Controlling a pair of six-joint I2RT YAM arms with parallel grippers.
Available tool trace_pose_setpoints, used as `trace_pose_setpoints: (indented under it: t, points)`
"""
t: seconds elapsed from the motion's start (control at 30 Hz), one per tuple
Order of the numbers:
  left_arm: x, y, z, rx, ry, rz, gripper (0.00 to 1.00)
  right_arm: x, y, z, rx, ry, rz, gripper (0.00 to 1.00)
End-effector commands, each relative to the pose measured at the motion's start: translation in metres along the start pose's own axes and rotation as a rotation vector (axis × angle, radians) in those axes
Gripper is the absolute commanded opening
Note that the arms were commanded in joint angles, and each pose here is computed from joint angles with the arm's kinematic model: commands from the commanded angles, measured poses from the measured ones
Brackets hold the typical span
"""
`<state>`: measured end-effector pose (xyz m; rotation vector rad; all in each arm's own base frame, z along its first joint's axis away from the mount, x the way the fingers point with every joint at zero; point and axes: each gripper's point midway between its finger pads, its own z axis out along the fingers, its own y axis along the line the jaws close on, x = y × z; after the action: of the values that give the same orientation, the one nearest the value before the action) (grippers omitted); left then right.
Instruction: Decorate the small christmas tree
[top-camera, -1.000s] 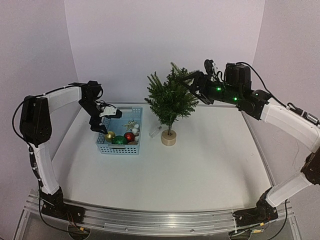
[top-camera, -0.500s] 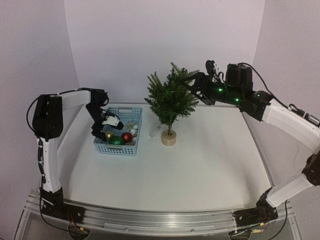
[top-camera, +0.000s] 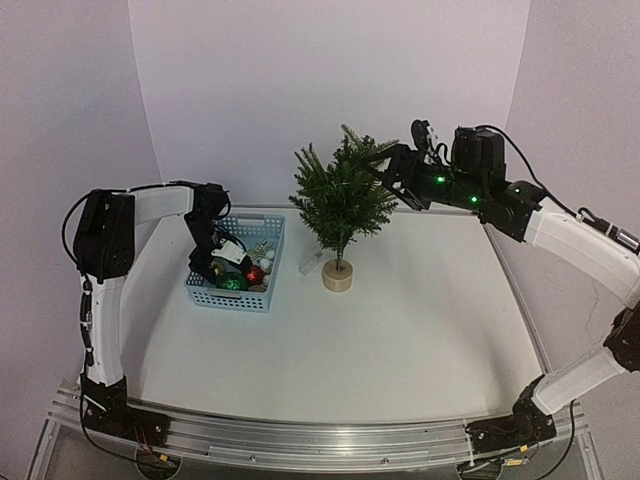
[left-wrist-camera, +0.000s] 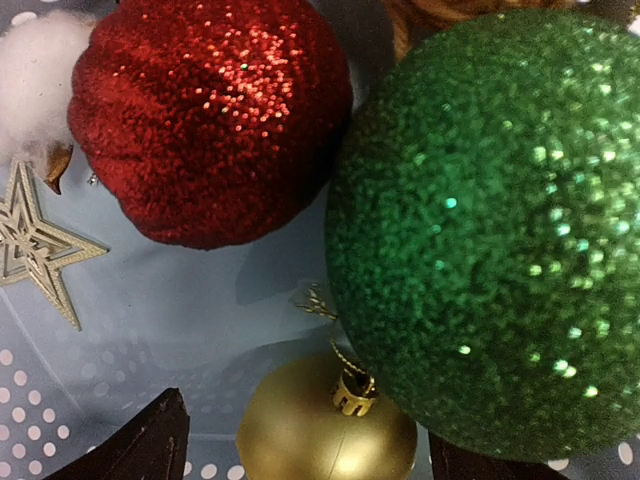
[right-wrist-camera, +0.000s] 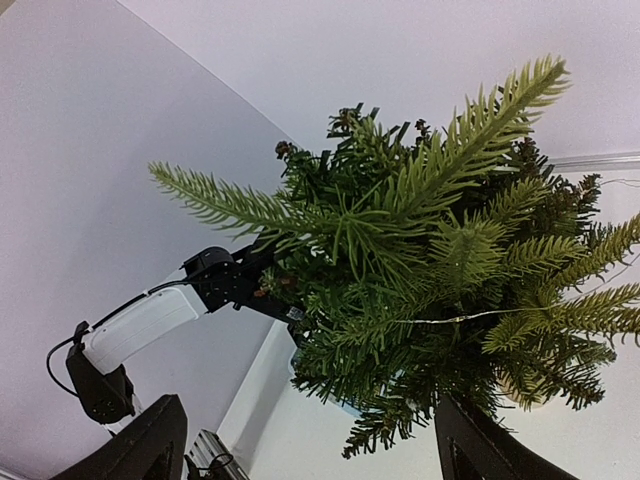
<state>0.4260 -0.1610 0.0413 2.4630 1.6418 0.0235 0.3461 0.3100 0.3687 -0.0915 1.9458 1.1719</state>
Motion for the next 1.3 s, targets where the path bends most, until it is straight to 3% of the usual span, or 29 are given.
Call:
trace_pose_setpoints:
  t: [0.0,0.27,0.5,0.73,0.97,1.27]
  points:
    - [0.017,-0.002,-0.005,0.021,0.115,0.046,0.84,-0.013,0.013,-0.003,-0.034,-0.027,-0.023,0.85]
    - [0.016,-0.005,-0.006,0.013,0.208,0.07,0.83,-0.013,0.014,0.001,-0.04,-0.02,-0.028,0.85]
    - [0.016,-0.003,-0.003,0.009,0.22,0.052,0.63,-0.014,0.015,0.0,-0.042,-0.022,-0.035,0.85]
    - [0.009,0.013,-0.018,-0.052,0.19,0.034,0.54,-0.013,0.014,0.001,-0.043,-0.019,-0.034,0.85]
    - [0.0,0.047,-0.055,-0.182,0.137,-0.064,0.51,-0.014,0.016,0.001,-0.047,-0.02,-0.033,0.85]
    - [-0.028,0.071,-0.126,-0.329,-0.034,-0.184,0.49,-0.016,0.02,0.0,-0.056,-0.021,-0.036,0.85]
